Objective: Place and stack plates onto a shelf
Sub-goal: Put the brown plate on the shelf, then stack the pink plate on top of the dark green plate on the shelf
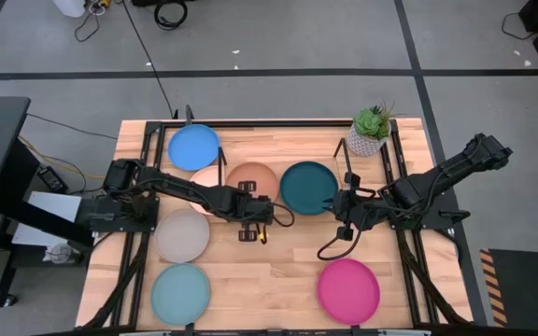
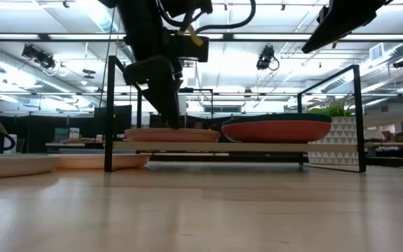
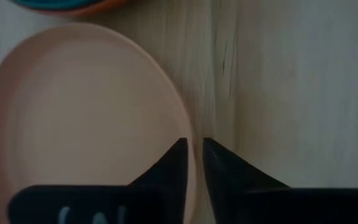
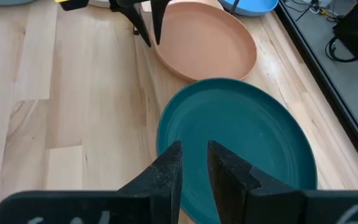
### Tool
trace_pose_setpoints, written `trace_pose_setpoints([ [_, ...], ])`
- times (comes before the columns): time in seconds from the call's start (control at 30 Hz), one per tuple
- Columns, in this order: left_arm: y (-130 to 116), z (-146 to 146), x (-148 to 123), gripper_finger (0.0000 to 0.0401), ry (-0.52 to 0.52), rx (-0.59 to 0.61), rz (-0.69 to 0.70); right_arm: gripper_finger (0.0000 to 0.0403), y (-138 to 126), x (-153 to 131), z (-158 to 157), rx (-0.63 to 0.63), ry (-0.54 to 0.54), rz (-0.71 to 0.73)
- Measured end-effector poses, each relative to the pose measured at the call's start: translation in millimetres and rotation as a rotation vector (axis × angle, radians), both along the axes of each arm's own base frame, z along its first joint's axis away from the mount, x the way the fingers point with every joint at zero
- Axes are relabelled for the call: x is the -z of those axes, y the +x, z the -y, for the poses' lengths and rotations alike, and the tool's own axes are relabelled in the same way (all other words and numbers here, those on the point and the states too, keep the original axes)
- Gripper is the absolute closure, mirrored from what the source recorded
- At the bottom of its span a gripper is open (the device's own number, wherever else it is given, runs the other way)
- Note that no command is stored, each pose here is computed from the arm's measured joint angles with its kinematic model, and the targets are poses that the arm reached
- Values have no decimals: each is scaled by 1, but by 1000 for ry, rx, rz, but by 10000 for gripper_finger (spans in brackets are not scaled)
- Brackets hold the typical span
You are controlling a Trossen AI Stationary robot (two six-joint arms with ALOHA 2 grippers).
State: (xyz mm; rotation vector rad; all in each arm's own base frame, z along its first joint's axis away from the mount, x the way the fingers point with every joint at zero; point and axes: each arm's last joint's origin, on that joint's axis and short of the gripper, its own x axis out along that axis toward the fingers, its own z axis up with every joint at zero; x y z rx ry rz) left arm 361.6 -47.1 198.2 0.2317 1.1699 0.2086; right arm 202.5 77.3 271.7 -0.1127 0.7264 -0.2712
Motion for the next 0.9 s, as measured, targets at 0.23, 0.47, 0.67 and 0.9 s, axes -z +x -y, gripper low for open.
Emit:
trace_pose_setpoints([
  [0.23, 3, 0, -4, 256, -5, -4, 24, 322, 0, 21, -2, -103, -6, -39],
  [0.47, 5, 22, -29, 225, 4, 105, 155, 321, 10, 64, -11, -229, -82, 4],
  [0.67, 1, 50, -24, 238, -18, 266, 276, 321, 17, 73, -20, -252, -96, -96],
  [0.9, -8, 69, -25, 245, -114, 394, 294, 321, 8, 82, -47, -421, 136, -207],
])
